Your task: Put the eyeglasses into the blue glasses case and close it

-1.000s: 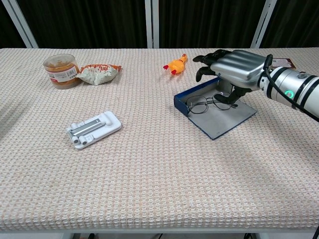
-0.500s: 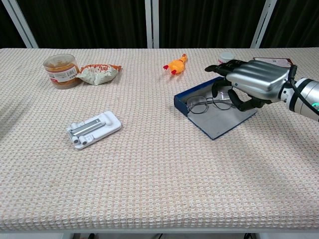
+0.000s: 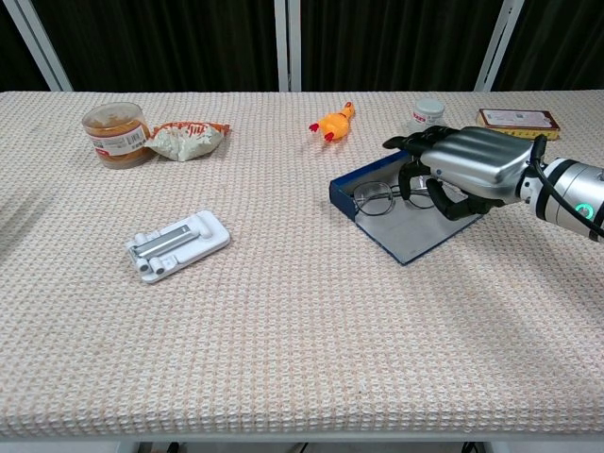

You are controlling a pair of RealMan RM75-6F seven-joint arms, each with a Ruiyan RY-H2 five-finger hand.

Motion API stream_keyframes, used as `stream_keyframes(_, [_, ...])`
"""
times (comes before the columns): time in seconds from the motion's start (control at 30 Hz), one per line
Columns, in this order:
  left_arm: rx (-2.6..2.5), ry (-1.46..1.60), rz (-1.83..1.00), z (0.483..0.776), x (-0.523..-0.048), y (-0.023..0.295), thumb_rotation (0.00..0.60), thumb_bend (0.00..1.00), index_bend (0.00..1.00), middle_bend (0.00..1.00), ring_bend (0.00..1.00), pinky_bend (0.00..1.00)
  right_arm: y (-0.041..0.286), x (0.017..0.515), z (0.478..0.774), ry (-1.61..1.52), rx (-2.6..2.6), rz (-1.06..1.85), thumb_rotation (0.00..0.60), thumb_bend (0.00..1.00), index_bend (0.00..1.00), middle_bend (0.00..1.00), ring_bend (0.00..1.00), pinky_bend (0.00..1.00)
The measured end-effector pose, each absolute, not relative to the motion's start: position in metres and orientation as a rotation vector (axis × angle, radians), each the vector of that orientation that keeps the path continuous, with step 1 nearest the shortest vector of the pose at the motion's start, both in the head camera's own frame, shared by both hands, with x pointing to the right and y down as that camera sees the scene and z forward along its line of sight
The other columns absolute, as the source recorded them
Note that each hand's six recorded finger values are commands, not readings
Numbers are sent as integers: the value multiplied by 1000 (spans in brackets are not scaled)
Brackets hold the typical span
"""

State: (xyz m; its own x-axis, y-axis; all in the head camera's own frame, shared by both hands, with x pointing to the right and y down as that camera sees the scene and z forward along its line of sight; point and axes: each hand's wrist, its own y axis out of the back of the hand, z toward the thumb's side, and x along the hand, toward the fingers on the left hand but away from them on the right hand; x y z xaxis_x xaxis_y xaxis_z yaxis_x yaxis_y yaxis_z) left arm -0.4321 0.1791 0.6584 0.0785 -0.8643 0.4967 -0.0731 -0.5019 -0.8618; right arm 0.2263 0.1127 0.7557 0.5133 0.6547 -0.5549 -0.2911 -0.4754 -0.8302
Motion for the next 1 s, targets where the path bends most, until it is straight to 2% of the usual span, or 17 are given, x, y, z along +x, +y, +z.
stream_keyframes(0.4, [-1682, 945, -1506, 660, -439, 182, 573, 120, 5, 0, 0, 143, 101, 219, 761, -267, -1699, 1183, 600, 929, 338, 0, 0, 0])
stream_keyframes(1.0, [-1679, 954, -1509, 660, -443, 182, 574, 120, 4, 0, 0, 143, 90, 204, 760, -255, -1677, 1162, 600, 918, 299, 0, 0, 0])
